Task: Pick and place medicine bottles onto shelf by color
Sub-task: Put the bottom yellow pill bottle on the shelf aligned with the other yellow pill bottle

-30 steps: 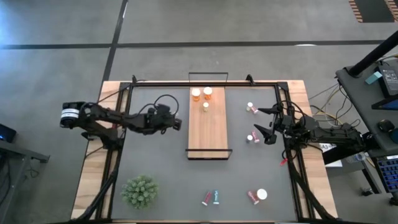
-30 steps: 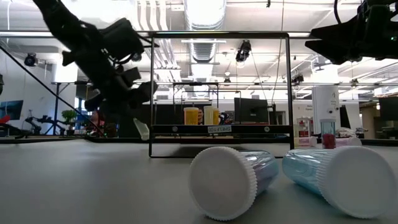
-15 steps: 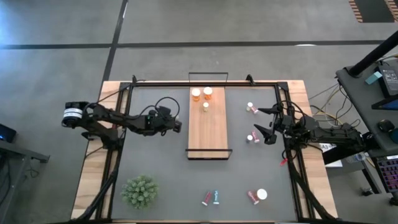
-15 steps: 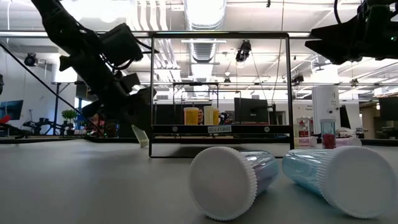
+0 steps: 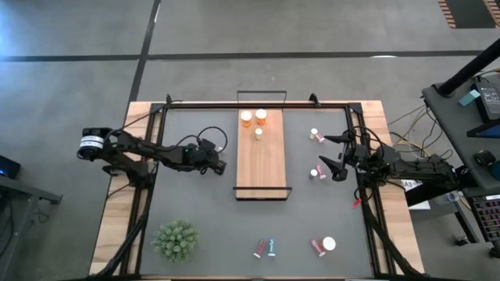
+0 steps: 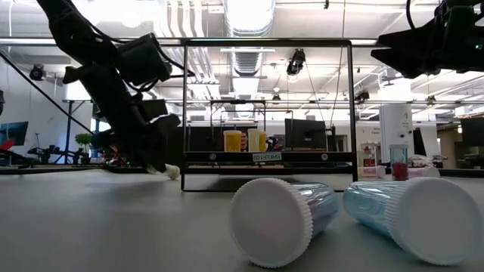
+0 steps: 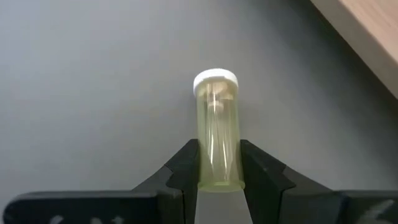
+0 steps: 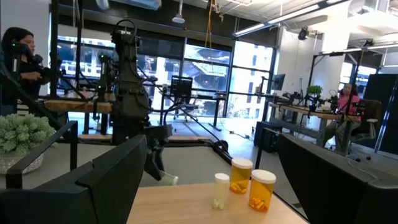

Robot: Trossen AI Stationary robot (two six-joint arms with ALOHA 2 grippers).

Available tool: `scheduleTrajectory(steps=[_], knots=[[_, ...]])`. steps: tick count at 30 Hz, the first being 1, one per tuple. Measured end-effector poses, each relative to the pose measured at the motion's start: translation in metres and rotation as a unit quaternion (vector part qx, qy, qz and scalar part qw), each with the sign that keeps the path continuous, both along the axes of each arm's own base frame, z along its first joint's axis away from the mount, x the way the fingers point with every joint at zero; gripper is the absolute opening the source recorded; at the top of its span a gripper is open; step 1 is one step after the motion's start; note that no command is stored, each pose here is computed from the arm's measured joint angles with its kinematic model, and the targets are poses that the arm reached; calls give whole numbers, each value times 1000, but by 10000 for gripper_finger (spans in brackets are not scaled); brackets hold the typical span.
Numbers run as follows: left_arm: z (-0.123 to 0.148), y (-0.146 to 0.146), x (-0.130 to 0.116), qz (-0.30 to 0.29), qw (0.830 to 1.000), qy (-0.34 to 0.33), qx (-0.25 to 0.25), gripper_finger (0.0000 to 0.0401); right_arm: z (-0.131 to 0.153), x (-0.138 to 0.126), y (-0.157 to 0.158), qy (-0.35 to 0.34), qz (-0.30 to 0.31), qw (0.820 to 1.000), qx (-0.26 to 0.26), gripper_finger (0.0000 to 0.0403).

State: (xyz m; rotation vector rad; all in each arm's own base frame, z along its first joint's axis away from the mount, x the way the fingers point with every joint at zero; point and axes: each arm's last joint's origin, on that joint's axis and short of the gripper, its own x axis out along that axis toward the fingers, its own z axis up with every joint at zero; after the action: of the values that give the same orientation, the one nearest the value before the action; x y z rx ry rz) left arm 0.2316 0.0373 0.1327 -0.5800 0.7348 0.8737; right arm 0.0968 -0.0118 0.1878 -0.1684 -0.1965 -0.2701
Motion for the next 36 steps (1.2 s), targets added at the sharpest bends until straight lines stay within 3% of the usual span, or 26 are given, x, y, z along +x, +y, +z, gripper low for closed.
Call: scheduleTrajectory(steps=[8, 14, 24, 36], knots=[[-2, -2, 0, -18, 999, 2, -32, 80, 0, 0, 0, 0, 0, 1000, 0, 350], [-4, -3, -2, -1, 998, 5, -64, 80, 0, 0, 0, 0, 0, 1000, 0, 350], [4, -2, 0, 9, 997, 14, -72, 81, 0, 0, 0, 0, 0, 1000, 0, 350], [8, -2, 0, 37, 997, 22, -70, 184, 0, 0, 0, 0, 0, 1000, 0, 350]])
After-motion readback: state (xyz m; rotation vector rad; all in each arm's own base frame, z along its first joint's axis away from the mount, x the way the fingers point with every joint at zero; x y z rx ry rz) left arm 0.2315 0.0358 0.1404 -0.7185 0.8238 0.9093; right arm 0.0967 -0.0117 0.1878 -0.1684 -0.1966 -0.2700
